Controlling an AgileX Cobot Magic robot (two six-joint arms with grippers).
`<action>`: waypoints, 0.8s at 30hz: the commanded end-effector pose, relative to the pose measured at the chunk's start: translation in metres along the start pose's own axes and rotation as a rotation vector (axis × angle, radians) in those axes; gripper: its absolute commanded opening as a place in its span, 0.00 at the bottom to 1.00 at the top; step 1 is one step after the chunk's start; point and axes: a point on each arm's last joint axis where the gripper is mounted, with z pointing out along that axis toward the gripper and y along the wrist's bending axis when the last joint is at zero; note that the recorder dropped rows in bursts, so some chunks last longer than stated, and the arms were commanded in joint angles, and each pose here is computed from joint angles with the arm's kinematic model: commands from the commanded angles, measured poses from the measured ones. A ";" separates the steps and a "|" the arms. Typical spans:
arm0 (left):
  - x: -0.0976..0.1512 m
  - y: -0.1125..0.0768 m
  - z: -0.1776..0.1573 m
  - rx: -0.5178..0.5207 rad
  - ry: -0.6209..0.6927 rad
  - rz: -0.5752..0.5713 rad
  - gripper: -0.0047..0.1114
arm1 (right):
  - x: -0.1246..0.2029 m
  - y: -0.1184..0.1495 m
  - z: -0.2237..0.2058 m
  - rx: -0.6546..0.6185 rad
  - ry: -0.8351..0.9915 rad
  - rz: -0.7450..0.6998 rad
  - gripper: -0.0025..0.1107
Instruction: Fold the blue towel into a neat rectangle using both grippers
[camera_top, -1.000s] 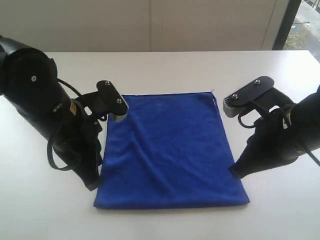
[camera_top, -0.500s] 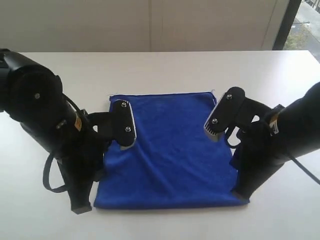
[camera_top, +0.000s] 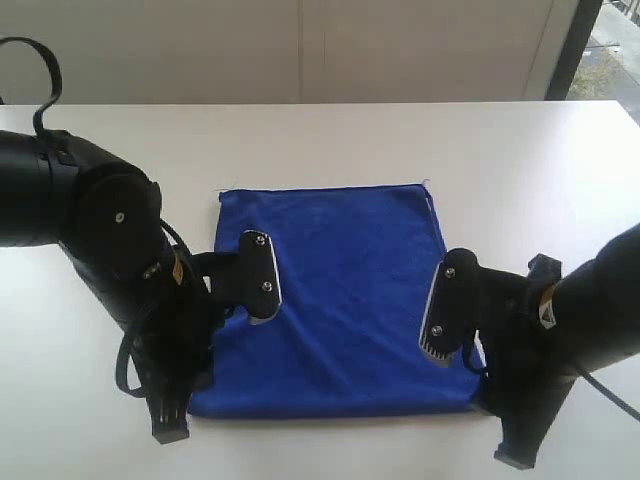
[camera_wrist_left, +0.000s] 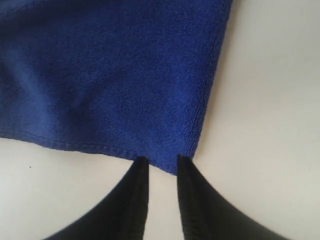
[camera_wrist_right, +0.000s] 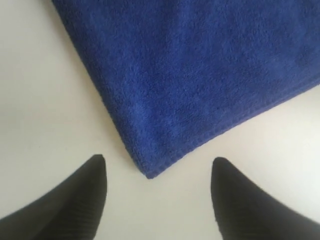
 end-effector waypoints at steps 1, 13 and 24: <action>0.001 -0.003 0.007 0.033 0.026 0.010 0.43 | 0.003 0.005 0.006 0.028 -0.040 -0.070 0.54; -0.003 -0.002 0.010 0.025 -0.011 -0.012 0.56 | 0.011 0.013 0.025 0.024 -0.038 -0.091 0.54; -0.001 -0.003 0.025 0.071 0.041 0.058 0.56 | 0.011 0.013 0.041 -0.003 -0.010 -0.080 0.54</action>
